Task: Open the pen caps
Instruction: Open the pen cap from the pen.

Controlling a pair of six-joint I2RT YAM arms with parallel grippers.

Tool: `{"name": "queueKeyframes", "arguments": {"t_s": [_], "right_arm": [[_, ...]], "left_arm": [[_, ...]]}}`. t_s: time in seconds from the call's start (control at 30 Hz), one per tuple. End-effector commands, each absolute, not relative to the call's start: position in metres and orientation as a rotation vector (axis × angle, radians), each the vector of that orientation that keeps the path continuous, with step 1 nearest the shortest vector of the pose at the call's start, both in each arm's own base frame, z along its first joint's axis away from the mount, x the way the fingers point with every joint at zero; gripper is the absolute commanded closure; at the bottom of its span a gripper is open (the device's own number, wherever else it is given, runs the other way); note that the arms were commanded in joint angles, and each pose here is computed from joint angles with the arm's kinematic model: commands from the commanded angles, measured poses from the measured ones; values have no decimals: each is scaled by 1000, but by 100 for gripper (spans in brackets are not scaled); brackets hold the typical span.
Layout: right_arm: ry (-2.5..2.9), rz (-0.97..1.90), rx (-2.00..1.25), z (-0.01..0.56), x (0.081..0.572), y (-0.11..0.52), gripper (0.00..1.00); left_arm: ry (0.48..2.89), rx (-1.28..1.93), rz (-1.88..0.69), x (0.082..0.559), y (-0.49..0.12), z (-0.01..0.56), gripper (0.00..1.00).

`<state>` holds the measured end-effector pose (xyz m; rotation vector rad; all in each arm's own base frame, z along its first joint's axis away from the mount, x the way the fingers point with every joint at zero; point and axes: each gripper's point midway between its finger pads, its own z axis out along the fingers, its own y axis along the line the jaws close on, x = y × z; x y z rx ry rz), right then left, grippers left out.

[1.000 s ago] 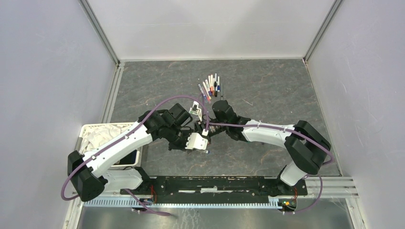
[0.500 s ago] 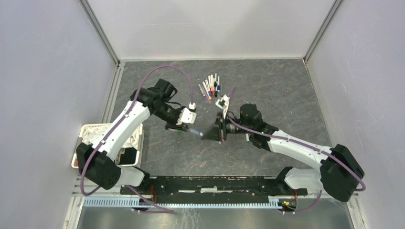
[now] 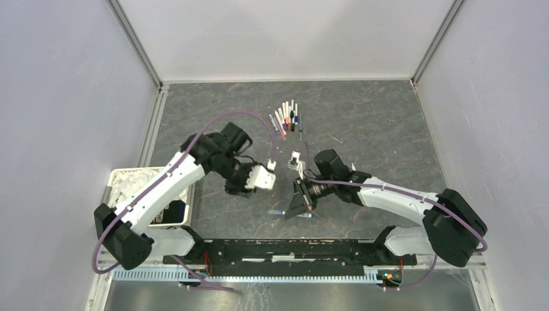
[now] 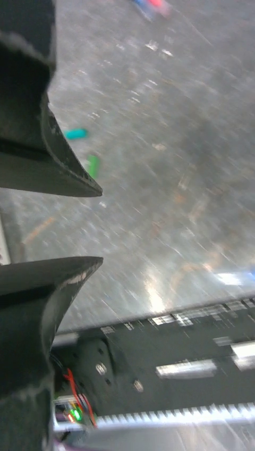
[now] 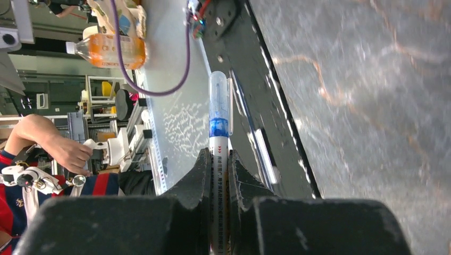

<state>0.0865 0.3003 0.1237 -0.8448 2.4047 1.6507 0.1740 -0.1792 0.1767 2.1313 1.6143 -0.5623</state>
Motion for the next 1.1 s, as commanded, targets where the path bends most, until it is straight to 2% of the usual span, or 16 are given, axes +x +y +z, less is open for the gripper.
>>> {"name": "queueKeyframes", "arguments": {"t_s": [0.0, 0.03, 0.17, 0.2, 0.23, 0.4, 0.6, 0.7, 0.8, 0.87, 0.9, 1.07], "right_arm": [[2204, 1735, -895, 166, 108, 334, 100], [2194, 1751, -882, 170, 110, 338, 100], [2150, 1805, -876, 181, 117, 357, 100], [2145, 1811, -881, 182, 118, 361, 100], [2143, 1817, -881, 183, 120, 364, 100], [2124, 1840, -871, 190, 125, 374, 100], [2123, 1857, -837, 190, 130, 379, 100], [2124, 1860, -834, 189, 130, 380, 100], [2134, 1852, -839, 187, 130, 380, 100], [2147, 1842, -841, 184, 130, 378, 100], [2151, 1836, -843, 182, 130, 378, 100], [2160, 1825, -856, 179, 127, 374, 100]], "left_arm": [[1605, 2060, -687, 134, -210, 185, 34], [1595, 2064, -689, 131, -212, 183, 29], [1588, 2079, -666, 130, -219, 176, 27], [1581, 2082, -660, 130, -221, 175, 20], [1577, 2080, -644, 132, -224, 175, 18], [1573, 2101, -553, 143, -230, 167, 22], [1587, 2149, -525, 139, -232, 153, 37], [1585, 2155, -498, 141, -233, 152, 51], [1582, 2162, -465, 145, -231, 151, 71], [1585, 2167, -432, 149, -229, 150, 91], [1589, 2169, -416, 150, -228, 149, 97], [1595, 2189, -335, 156, -218, 145, 98]]}}
